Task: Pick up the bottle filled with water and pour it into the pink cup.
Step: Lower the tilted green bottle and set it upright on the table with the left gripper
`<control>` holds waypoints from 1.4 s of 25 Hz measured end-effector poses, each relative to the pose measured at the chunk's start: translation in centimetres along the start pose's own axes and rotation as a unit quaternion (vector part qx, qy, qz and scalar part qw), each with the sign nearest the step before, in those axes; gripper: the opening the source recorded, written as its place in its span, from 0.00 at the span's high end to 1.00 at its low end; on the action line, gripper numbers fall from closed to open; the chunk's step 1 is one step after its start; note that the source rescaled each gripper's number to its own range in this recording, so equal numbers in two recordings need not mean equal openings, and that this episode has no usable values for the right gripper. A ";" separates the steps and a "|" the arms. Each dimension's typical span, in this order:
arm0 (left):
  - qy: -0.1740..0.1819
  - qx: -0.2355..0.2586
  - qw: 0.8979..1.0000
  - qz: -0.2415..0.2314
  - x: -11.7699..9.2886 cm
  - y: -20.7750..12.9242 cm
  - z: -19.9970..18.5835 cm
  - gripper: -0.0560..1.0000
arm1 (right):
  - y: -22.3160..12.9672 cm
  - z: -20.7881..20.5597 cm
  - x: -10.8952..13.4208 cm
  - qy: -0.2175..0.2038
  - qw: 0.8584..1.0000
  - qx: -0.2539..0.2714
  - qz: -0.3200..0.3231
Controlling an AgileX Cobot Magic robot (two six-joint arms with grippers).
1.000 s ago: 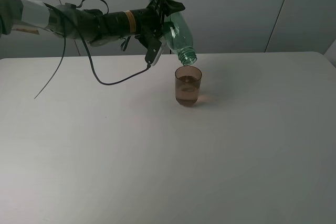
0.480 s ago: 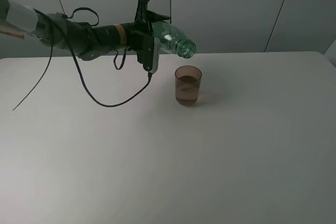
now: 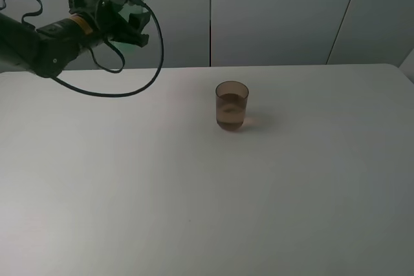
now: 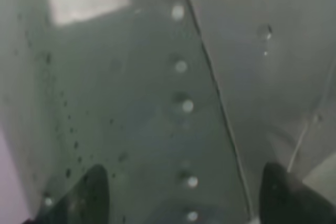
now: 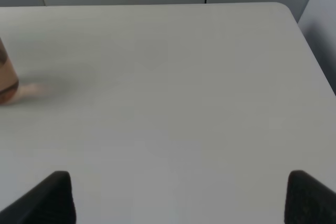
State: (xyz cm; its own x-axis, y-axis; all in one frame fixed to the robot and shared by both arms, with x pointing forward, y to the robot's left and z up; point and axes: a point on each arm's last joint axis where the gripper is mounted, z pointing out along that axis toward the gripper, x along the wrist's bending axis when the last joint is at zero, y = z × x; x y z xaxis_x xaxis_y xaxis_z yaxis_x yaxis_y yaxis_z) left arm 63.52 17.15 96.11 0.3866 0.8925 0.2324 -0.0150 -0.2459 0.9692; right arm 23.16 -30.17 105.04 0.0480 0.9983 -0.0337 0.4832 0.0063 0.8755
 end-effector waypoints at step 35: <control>0.040 0.015 0.993 -0.115 -0.8 -12.6 0.6 0.92 | 0.0 0.0 0.0 0.000 1.000 0.000 0.000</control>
State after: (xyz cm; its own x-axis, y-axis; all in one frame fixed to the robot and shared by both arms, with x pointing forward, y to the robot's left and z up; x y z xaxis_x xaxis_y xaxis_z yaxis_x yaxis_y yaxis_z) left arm 63.97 19.35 83.69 0.3029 0.9529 0.0130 0.0932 -0.0432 0.9947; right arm 23.16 -30.17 105.04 0.0480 0.9983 -0.0337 0.4832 0.0063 0.8755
